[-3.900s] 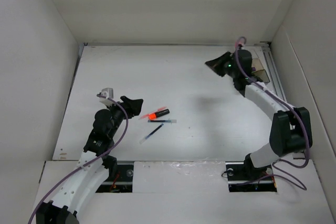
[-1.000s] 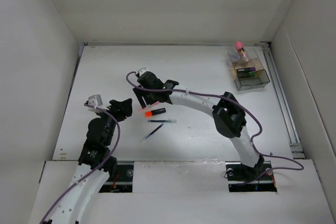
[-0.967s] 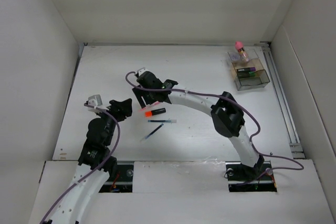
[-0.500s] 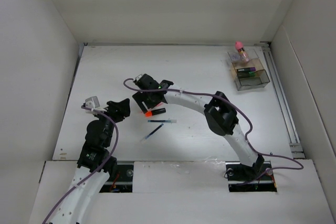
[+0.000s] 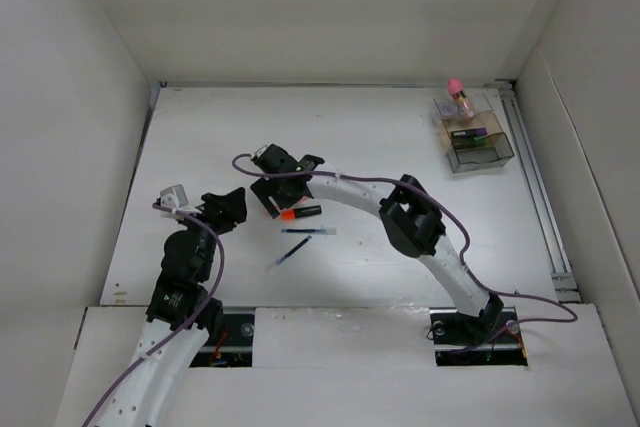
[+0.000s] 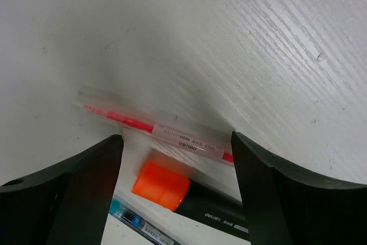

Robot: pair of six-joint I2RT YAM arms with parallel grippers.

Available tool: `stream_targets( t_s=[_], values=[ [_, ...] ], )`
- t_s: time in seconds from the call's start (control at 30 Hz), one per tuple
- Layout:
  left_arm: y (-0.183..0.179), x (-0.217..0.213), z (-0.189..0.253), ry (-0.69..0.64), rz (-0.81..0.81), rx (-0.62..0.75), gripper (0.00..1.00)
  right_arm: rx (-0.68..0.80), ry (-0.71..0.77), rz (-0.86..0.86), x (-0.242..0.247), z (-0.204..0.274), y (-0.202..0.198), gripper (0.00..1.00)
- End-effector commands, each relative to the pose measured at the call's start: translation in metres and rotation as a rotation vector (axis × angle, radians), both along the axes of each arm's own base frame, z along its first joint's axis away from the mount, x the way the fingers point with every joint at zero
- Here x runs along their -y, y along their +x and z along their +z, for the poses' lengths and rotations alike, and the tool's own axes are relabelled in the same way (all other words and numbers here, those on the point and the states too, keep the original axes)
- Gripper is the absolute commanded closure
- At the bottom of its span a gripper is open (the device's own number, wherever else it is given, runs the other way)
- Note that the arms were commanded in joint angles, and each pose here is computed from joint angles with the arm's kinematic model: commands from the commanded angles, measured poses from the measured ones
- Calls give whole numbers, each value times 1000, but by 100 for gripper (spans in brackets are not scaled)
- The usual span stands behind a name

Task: Sort the stationery into containers
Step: Pick up the pen from the center of the board.

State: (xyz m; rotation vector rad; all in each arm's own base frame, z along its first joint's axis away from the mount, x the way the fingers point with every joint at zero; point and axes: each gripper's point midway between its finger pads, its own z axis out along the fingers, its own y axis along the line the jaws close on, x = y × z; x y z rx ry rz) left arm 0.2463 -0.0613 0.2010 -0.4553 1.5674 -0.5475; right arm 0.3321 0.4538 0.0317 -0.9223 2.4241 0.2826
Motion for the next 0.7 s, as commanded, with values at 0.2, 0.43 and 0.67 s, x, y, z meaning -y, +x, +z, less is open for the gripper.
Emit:
stream_targets(
  t_s=[0.2,0.43,0.67],
  values=[
    [-2,-4,26,-26,18,72,33,27,41,-71,6,2,26,54],
    [-3,-1,26,-26,0,72,33,37,42,-168,40,-3,44,80],
    [-2,2,22,-23,-9,63,33,77,89,-276,67,9,68,100]
  ],
)
